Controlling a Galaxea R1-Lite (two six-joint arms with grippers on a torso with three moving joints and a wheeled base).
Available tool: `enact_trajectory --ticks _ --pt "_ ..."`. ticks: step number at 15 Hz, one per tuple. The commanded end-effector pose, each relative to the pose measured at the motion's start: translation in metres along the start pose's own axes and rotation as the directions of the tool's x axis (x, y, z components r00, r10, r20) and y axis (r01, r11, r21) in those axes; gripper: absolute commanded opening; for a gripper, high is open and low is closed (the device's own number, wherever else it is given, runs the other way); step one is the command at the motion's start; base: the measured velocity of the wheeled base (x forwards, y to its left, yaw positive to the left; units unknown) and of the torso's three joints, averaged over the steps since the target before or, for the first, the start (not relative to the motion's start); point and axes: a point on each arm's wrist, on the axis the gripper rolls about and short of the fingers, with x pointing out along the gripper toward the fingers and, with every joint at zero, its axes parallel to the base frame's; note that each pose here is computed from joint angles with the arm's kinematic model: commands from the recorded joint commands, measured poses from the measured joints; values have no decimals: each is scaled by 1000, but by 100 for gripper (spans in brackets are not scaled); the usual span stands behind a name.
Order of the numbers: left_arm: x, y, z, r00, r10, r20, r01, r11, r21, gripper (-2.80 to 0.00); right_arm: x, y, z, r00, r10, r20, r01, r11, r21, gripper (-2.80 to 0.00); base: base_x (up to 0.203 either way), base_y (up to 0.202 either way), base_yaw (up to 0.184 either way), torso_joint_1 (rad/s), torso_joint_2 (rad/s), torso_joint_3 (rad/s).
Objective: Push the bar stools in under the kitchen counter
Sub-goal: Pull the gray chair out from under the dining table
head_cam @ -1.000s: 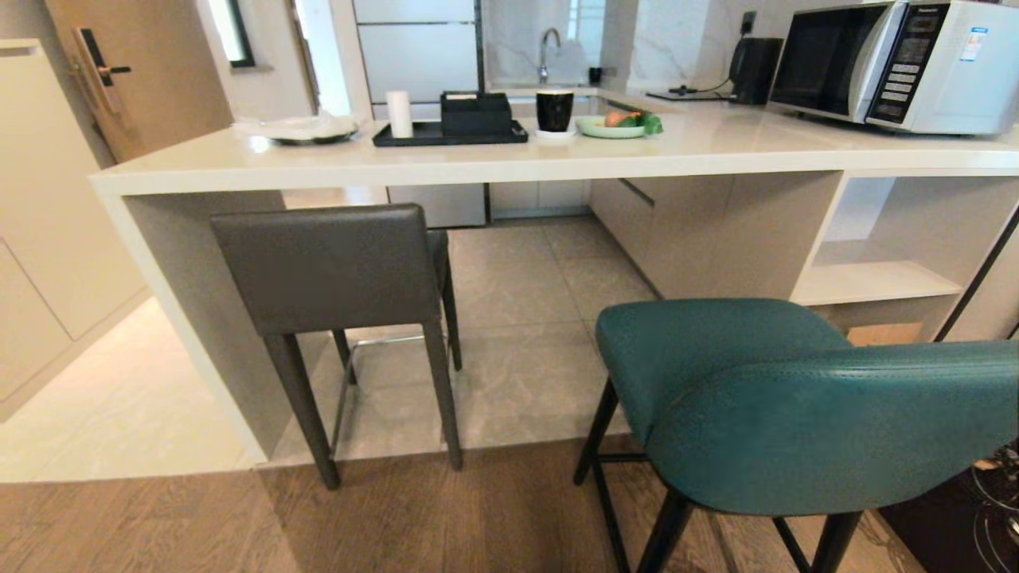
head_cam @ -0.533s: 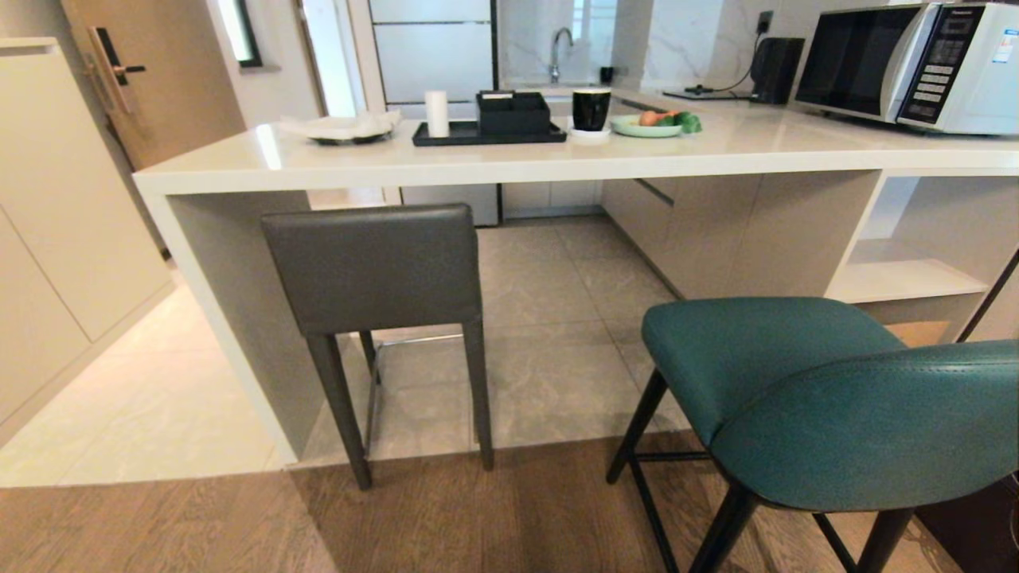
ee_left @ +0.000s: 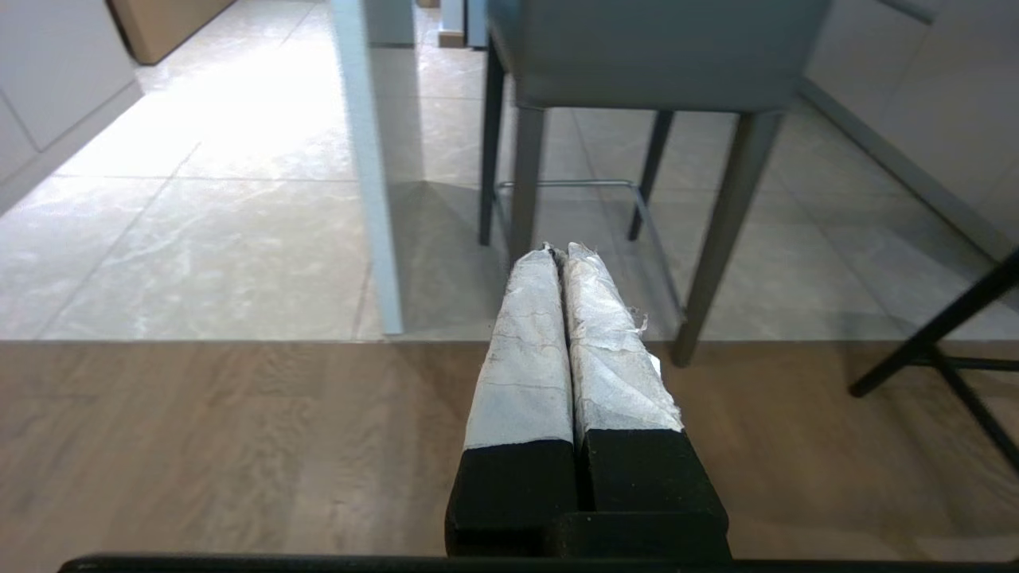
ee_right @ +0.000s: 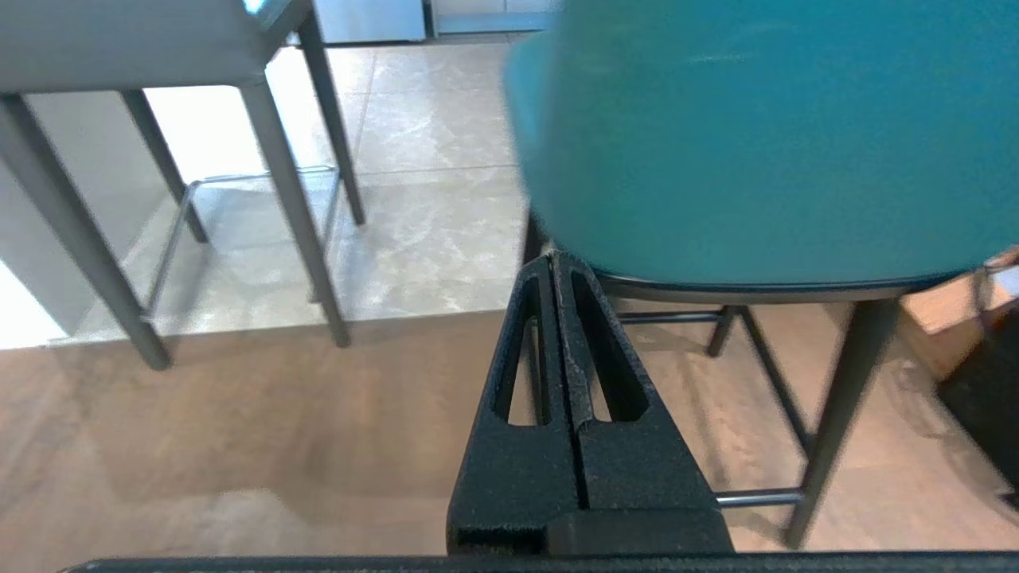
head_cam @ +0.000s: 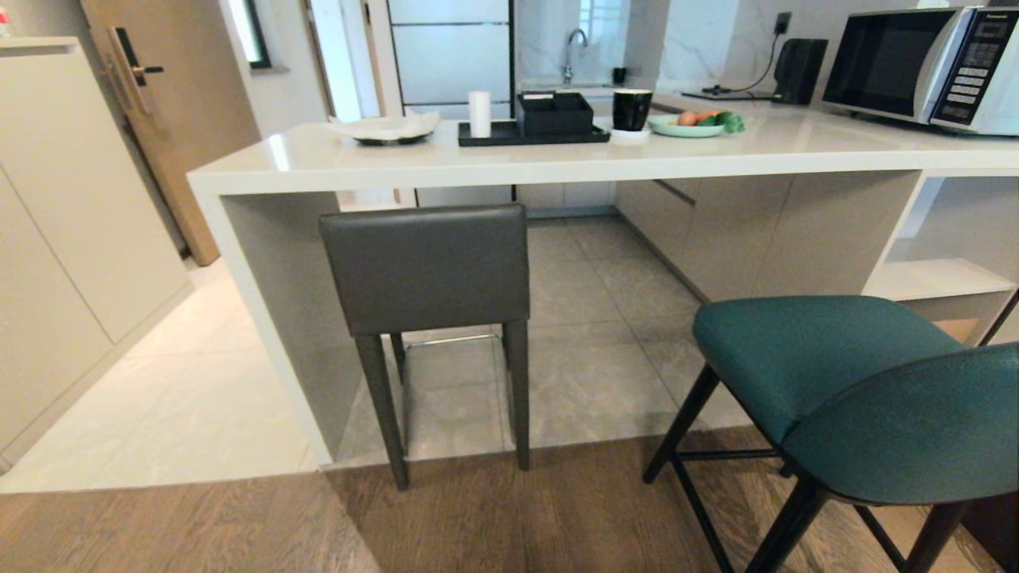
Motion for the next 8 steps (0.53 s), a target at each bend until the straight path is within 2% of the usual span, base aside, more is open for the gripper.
enact_trajectory --ticks 1,3,8 --pt "0 0 0 1000 2 -3 -2 1000 -1 -280 0 0 0 1000 0 0 0 1000 3 -280 0 191 -2 2 -6 2" --pt "0 0 0 1000 2 -4 -2 1000 0 -280 0 0 0 1000 0 0 0 1000 3 -280 0 120 -4 1 3 1" --pt "0 0 0 1000 3 -3 -3 1000 -1 -280 0 0 0 1000 0 0 0 1000 3 -280 0 0 0 0 0 0"
